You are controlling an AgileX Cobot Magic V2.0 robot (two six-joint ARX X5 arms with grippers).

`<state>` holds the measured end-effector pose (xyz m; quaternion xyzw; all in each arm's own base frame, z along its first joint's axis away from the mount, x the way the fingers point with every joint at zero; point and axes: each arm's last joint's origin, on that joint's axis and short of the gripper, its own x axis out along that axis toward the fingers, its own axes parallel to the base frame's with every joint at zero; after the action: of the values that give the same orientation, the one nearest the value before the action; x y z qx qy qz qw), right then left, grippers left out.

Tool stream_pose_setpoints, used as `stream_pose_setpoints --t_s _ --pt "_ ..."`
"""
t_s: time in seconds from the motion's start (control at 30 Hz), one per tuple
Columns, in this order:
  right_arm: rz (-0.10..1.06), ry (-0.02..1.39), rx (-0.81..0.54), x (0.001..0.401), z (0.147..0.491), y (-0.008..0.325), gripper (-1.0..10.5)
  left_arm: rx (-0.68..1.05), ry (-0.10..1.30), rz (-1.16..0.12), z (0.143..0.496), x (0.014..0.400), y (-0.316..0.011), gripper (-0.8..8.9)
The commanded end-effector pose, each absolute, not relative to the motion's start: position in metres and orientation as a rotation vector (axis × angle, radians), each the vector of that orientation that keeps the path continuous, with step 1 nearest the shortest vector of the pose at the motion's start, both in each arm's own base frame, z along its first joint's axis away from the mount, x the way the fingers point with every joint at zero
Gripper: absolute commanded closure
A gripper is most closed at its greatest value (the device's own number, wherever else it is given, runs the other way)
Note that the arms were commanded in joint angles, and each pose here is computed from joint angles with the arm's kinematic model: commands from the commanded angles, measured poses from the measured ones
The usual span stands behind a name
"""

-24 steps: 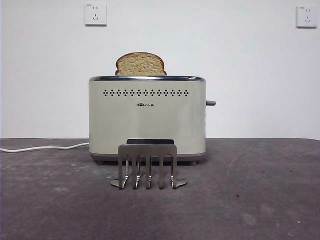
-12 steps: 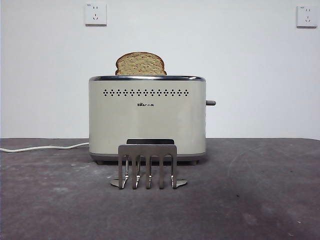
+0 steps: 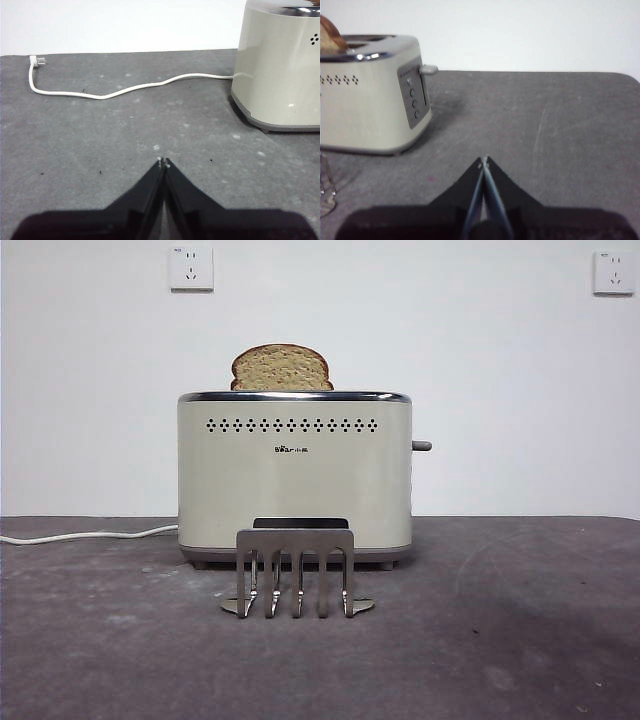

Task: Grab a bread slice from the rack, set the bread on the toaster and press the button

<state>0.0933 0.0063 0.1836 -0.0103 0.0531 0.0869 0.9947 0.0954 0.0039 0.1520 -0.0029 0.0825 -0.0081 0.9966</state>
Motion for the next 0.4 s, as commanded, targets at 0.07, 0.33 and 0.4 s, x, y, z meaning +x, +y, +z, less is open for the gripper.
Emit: stream_pose_setpoints --t_s 0.07,0.33,0.4 --pt "0.167 0.122 0.007 0.094 0.169 0.006 9.5 -0.013 0.176 -0.012 0.147 0.096 0.004 8.17" --pt "0.166 0.188 0.047 0.095 0.149 0.006 9.5 -0.013 0.176 -0.012 0.147 0.096 0.004 8.17" --pt "0.165 0.188 0.054 0.095 0.15 0.006 9.5 -0.013 0.176 -0.012 0.147 0.096 0.004 8.17"
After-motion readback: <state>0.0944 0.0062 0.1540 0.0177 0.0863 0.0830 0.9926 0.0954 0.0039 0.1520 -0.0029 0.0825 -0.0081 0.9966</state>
